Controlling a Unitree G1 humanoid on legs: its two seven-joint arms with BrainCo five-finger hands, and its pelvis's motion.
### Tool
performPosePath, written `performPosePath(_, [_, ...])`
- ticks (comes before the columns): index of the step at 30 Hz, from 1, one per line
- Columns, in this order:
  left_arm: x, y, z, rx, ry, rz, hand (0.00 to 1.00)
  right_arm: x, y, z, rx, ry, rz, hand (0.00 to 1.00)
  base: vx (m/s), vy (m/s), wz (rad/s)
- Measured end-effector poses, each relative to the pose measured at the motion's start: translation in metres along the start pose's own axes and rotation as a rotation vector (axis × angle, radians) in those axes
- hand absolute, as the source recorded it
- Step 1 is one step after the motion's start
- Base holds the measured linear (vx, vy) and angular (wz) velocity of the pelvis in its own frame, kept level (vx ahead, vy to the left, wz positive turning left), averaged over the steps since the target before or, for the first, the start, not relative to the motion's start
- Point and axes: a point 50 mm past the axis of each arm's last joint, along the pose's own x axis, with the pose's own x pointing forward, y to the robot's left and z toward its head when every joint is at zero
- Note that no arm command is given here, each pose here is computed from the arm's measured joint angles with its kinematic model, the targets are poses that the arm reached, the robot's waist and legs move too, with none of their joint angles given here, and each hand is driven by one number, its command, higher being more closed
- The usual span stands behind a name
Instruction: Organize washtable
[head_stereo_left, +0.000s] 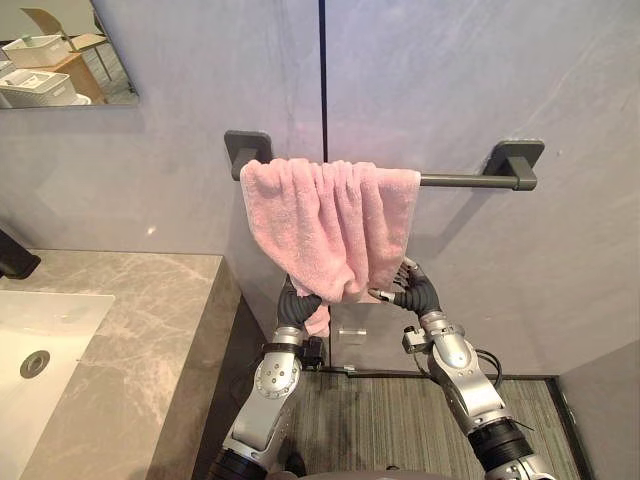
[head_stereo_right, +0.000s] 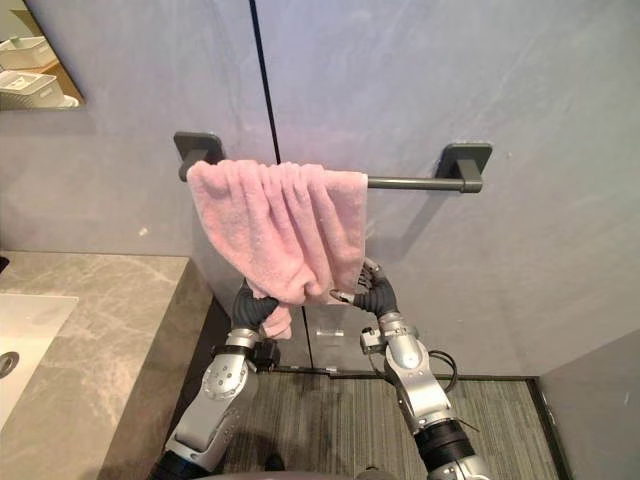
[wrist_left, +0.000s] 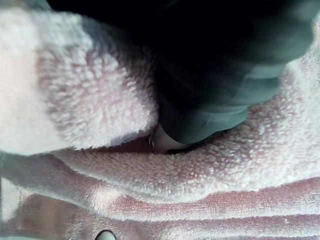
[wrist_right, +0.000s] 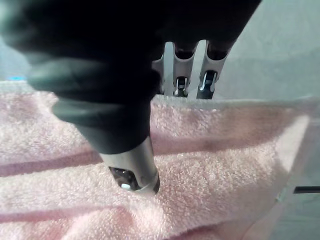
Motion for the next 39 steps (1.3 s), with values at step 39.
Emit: performPosePath(39, [0.009, 0.011, 0.019, -0.023, -0.086, 0.022, 1.0, -0.015, -0.053, 0.008, 0.075, -0.056, -0.262, 1.0, -0.01, -0.003, 0.0])
